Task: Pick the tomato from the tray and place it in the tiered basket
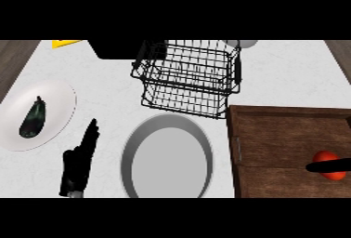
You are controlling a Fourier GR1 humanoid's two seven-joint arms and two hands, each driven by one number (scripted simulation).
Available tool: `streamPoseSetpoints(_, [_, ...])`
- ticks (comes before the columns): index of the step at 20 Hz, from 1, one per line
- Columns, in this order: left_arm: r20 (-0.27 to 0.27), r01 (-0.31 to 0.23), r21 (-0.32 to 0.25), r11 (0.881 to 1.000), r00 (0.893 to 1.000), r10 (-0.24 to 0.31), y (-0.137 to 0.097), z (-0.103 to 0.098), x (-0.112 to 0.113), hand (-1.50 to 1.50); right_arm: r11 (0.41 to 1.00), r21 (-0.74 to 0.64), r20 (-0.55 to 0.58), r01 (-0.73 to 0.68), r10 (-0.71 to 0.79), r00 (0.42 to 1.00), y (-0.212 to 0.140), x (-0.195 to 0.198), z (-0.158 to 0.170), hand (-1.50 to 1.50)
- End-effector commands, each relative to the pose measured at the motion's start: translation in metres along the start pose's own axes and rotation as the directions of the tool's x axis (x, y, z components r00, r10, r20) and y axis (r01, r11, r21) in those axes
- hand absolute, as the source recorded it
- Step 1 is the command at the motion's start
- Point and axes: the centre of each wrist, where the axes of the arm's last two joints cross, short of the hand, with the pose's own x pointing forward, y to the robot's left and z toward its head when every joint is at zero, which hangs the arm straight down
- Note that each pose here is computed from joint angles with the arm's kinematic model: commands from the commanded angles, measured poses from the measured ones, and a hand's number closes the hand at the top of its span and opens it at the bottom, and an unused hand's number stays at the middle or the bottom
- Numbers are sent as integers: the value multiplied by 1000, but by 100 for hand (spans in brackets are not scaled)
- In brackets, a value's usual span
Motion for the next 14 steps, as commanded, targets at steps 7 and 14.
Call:
streamPoseSetpoints(7, [-22, -10, 4, 1000, 1000, 10, 7, 4, 0, 0, 999, 43, -208, -5, 14, 978, 31, 18, 12, -150])
streamPoseSetpoints(14, [-24, -8, 3, 1000, 1000, 8, -2, 12, -12, 0, 1000, 6, -145, -21, 22, 989, 38, 18, 13, 150])
